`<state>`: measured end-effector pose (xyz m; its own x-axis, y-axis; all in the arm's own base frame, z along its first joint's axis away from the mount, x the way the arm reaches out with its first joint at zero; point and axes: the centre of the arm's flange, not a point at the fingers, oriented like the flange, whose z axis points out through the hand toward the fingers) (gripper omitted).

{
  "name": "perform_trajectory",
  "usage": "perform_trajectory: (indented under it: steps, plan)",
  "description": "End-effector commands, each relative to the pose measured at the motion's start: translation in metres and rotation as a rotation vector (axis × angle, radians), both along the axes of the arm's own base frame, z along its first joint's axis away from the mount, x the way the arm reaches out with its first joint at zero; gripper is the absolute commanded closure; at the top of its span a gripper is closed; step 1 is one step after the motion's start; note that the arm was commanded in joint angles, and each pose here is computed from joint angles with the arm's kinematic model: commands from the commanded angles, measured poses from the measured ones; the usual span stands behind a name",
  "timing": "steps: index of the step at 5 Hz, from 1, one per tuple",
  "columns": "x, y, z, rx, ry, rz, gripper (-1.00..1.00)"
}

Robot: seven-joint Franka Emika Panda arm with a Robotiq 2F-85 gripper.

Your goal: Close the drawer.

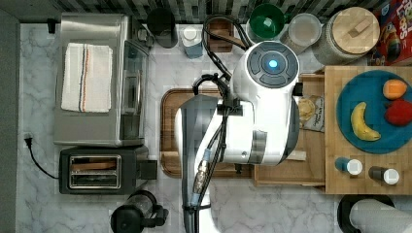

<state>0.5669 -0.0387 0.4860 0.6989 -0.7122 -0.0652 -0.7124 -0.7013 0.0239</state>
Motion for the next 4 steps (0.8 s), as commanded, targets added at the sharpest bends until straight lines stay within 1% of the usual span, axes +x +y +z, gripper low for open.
perform_trajectory:
  steps: [1,2,3,4]
  plan:
    - [0.000,0.000,-0.001,0.002,0.000,0.011,1.00]
    - [0.000,0.000,-0.001,0.002,0.000,0.011,1.00]
    - [-0.020,0.036,-0.014,-0.030,-0.063,0.084,-1.00]
    - [-0.023,0.066,-0.026,0.013,-0.047,0.220,-1.00]
